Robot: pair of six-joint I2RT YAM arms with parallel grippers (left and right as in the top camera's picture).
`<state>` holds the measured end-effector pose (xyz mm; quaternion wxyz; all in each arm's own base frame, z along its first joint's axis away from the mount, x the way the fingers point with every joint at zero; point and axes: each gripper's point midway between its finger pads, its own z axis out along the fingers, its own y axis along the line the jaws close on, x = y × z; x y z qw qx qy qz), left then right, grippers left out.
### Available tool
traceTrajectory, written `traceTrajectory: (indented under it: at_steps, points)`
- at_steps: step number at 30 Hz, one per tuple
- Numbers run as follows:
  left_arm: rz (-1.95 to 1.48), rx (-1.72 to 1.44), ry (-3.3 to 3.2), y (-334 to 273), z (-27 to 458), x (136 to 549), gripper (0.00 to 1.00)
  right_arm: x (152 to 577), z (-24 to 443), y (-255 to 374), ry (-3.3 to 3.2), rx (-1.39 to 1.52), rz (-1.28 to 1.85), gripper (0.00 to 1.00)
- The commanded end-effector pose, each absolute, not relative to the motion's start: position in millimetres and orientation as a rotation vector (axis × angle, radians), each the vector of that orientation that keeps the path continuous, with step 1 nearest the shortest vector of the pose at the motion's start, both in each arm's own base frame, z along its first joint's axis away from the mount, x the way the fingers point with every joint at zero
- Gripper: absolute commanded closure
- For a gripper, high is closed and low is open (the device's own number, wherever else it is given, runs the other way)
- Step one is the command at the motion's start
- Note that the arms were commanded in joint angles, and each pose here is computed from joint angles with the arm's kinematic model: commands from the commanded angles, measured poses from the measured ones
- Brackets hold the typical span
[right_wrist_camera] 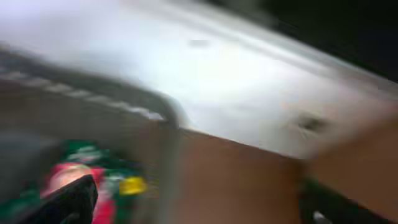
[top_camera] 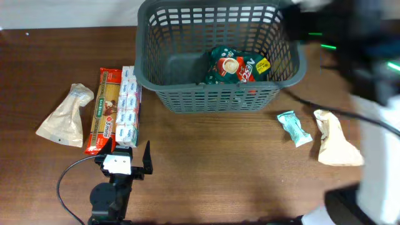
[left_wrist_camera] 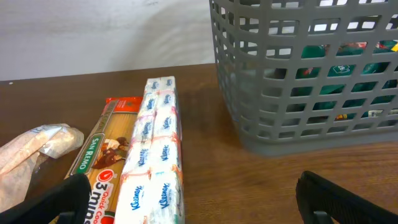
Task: Pack container
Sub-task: 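Carry the Nescafe pouch over the basket and release it inside, then reach the right gripper to the beige pouch and grasp it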
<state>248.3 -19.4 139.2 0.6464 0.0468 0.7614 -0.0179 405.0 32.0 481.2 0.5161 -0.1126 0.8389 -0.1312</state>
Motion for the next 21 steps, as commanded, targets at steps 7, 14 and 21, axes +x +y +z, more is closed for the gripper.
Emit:
traceTrajectory:
  at_steps: [7,14,21]
  points:
    - [-0.050,0.099,1.733,-19,137,248,0.01,416,346,-129,2.385,0.129,-0.242,0.01]
    - [-0.050,0.099,1.732,-19,138,248,0.01,395,176,-161,2.737,0.240,-0.211,0.05]
    - [-0.050,0.099,1.733,-19,137,248,0.01,369,86,-155,2.929,0.134,-0.190,0.05]
